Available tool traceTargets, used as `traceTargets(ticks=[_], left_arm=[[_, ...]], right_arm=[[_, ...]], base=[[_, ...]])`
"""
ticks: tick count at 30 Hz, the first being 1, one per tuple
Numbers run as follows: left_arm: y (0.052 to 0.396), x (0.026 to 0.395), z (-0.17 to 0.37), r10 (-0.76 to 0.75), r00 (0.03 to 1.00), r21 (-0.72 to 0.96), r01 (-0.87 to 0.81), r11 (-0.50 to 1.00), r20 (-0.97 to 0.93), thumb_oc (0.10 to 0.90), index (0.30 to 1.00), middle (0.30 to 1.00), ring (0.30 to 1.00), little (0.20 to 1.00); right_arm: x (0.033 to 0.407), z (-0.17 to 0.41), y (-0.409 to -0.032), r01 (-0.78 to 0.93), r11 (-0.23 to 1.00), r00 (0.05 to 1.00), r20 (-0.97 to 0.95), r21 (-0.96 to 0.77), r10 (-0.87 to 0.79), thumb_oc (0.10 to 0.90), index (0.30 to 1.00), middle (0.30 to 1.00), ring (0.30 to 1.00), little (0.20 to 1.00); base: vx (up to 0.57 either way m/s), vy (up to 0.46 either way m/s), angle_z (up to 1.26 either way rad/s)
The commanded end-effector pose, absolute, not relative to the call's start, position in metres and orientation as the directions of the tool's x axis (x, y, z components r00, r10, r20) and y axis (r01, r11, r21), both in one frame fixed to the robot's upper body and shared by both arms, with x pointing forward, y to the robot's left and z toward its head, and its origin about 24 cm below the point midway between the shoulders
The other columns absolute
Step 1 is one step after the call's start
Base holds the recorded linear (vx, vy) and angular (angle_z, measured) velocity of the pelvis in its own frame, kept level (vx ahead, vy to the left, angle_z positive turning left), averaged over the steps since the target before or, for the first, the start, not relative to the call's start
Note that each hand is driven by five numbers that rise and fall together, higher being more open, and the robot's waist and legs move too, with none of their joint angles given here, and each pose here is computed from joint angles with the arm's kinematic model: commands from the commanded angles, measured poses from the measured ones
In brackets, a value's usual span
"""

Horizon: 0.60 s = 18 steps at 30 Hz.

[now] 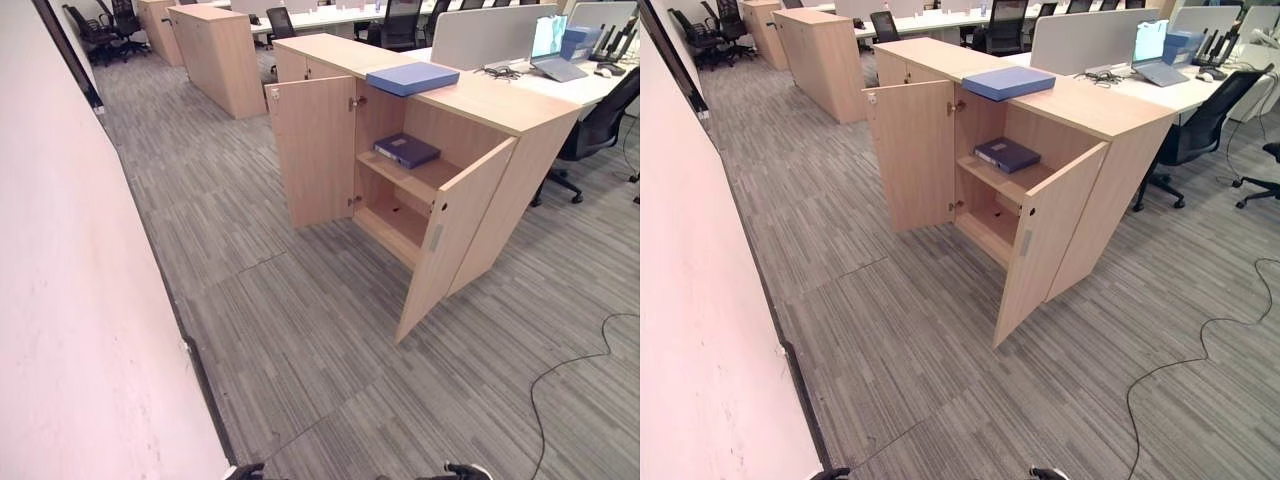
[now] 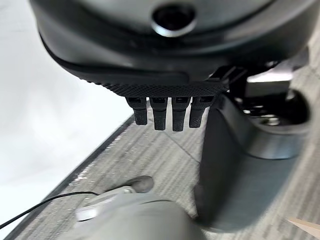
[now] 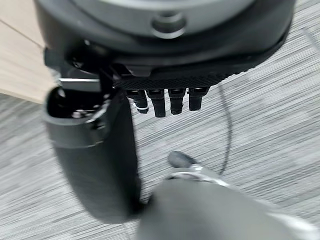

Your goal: Put the empty folder in the office cabinet

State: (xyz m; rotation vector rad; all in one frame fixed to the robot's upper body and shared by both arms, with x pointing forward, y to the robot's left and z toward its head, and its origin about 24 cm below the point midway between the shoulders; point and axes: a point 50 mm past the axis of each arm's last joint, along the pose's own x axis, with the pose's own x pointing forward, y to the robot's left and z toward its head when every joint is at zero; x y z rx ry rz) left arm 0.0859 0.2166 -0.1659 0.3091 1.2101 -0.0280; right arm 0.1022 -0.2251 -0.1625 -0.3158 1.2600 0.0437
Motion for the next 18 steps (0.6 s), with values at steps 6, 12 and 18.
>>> traceTargets(ticks=[6,12,18], left_arm=[[0.2215,0.061,-0.1707,0.121,0.248,0.163,0.157,0.974,-0.961,0.8,0.9,0.9,0.9,0.9],[0.2262,0.0575,-0.1705,0.157,0.233,0.201,0.176,0.964,-0.96,0.8,0.9,0.9,0.9,0.9],[0.2269,0.056,-0.1706,0.167,0.226,0.213,0.197,0.957,-0.96,0.8,0.9,0.9,0.9,0.9]], right_arm=[[0.0901,-0.1649,-0.2281,-0.263,0.946,0.245,-0.962,-0.19,-0.125,0.8,0.9,0.9,0.9,0.9],[0.0881,-0.1654,-0.2279,-0.248,0.949,0.244,-0.961,-0.193,-0.131,0.8,0.9,0.9,0.9,0.9],[0.0897,-0.1651,-0.2276,-0.261,0.945,0.252,-0.959,-0.198,-0.132,0.8,0.9,0.9,0.9,0.9]], base=[[0.02,-0.006,0.04],[0.0,-0.004,0.02],[0.0,0.0,0.0]])
